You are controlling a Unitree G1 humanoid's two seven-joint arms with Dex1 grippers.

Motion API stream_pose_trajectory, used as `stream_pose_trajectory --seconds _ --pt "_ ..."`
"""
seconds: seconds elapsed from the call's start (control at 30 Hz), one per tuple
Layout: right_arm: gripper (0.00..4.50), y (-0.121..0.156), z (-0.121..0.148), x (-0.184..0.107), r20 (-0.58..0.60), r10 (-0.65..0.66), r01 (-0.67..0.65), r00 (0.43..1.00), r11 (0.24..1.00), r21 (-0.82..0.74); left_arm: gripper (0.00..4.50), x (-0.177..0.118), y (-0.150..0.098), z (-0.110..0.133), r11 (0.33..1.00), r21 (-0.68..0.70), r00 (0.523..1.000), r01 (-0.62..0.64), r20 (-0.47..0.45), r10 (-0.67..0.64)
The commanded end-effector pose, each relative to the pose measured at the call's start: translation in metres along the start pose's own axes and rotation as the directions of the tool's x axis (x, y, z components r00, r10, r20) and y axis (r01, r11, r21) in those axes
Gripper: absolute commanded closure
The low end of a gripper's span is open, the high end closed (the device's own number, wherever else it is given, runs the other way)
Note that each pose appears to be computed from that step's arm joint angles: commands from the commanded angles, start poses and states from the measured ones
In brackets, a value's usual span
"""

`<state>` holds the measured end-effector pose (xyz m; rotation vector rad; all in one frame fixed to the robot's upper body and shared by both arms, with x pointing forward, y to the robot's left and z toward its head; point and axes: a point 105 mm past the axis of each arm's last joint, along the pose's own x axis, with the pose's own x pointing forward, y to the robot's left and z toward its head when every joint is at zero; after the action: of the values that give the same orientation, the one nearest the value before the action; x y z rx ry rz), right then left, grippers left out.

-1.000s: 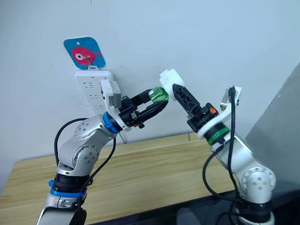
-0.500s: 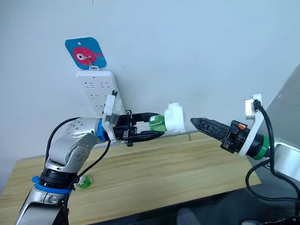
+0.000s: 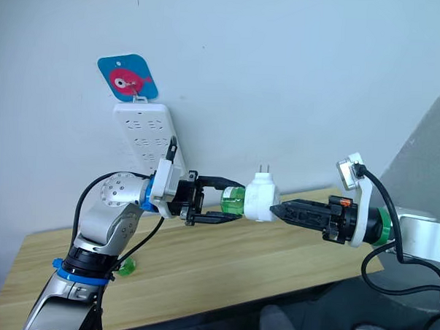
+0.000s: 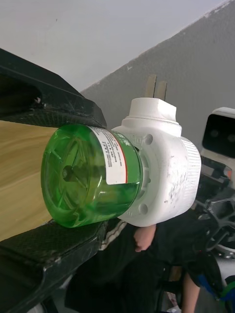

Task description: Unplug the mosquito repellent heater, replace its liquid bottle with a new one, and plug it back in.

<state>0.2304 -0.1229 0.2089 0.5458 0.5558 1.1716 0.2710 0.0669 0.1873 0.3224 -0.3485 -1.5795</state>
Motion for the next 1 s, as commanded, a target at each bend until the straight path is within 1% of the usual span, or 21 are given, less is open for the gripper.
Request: stream_pose_trajectory --seconds 0.03,0.27,0.37,0.6,0.7,0.8,1.0 --pt "0.00 0.007 0.008 0.004 0.020 0.059 -0.059 0.998 0.998 -0.006 2.20 0.000 0.000 0.006 0.998 0.055 1.000 0.013 0.008 -0.013" --pt "0.00 0.001 0.006 0.018 -0.002 0.048 -0.048 0.999 0.998 0.027 2.20 0.001 0.000 0.006 0.998 0.057 1.000 0.010 0.014 -0.010" --pt "0.00 0.001 0.008 0.023 0.007 0.067 -0.067 0.998 0.997 0.034 2.20 0.003 -0.001 0.006 0.998 0.061 1.000 0.016 0.015 -0.017" --pt "0.00 0.001 0.011 0.026 0.003 0.092 -0.092 0.996 0.995 0.044 2.20 0.003 -0.001 0.005 0.998 0.066 1.000 0.009 0.013 -0.010" --pt "0.59 0.001 0.009 0.027 -0.008 0.095 -0.095 0.995 0.994 0.051 2.20 0.003 0.001 0.005 0.998 0.070 1.000 -0.001 0.013 0.000" --pt "1.50 0.001 0.007 0.027 -0.023 0.101 -0.100 0.995 0.994 0.053 2.20 0.004 0.003 0.005 0.997 0.076 1.000 -0.019 0.017 0.018" --pt "1.51 0.002 0.005 0.029 -0.033 0.103 -0.101 0.994 0.994 0.051 2.20 0.005 0.004 0.005 0.996 0.081 0.999 -0.028 0.018 0.027"
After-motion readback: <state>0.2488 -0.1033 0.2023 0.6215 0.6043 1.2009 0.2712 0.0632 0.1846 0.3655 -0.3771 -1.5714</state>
